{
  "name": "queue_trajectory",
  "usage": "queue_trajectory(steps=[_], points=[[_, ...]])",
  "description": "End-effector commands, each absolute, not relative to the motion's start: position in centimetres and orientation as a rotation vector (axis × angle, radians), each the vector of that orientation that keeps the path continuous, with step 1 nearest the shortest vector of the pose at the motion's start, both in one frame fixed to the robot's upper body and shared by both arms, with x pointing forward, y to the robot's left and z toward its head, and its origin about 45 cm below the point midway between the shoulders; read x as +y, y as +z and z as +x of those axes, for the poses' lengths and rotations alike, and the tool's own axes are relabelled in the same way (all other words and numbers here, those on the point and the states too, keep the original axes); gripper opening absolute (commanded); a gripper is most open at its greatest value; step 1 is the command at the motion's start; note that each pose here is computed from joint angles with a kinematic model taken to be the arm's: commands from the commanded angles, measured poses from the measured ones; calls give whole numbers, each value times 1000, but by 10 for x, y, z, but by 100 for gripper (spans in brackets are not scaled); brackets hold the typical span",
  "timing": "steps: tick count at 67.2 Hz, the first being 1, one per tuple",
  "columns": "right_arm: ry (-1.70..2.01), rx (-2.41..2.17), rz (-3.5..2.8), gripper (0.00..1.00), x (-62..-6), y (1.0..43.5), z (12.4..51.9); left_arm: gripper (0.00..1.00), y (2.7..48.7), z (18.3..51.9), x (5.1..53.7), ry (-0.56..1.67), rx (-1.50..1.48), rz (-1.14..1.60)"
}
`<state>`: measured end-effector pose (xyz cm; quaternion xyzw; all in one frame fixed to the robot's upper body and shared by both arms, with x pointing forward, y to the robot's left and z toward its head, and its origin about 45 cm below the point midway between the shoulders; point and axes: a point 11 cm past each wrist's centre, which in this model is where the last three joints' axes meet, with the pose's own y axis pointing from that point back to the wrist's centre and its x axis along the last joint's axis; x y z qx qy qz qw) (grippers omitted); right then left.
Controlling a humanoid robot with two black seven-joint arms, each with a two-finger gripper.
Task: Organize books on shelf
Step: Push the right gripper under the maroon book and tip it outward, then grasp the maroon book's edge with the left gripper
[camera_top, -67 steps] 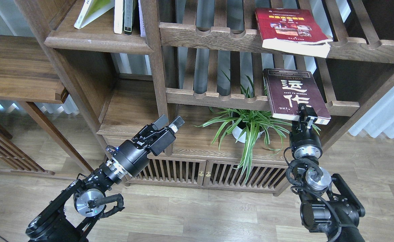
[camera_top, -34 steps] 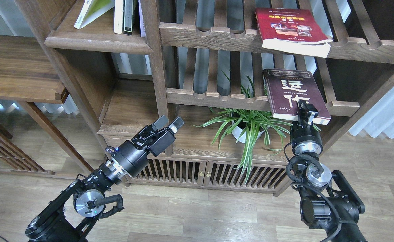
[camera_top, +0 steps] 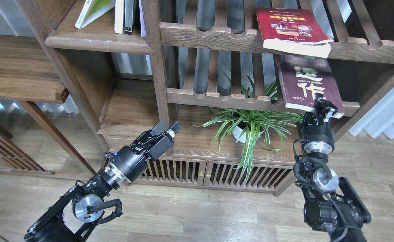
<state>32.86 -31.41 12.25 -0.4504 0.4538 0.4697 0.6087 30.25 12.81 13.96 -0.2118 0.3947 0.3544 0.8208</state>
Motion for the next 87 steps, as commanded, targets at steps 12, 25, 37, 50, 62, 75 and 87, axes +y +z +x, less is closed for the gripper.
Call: queue_trajectory(steps=[12, 25, 37, 50, 62, 75, 87], points=[[1276, 980, -1083, 5, -270, 101, 305, 95, 142, 303, 131, 708, 1048, -547], [1398, 938, -1150, 5, -229, 94, 297, 90, 144, 305, 135, 702, 1090, -586], [1491, 913, -1198, 5, -200, 86, 287, 90, 141, 305, 144, 719, 1117, -610], [1518, 907, -1211, 6, -192, 84, 283, 90, 131, 301, 172, 771, 1128, -580], [1598, 836, -1259, 6, -161, 88, 268, 90, 127, 302, 188, 800, 1144, -581], [1667, 778, -1309, 5, -135, 90, 255, 90, 126, 301, 187, 788, 1153, -565], [1678, 770, -1328, 5, -131, 90, 253, 90, 125, 300, 183, 781, 1156, -560]])
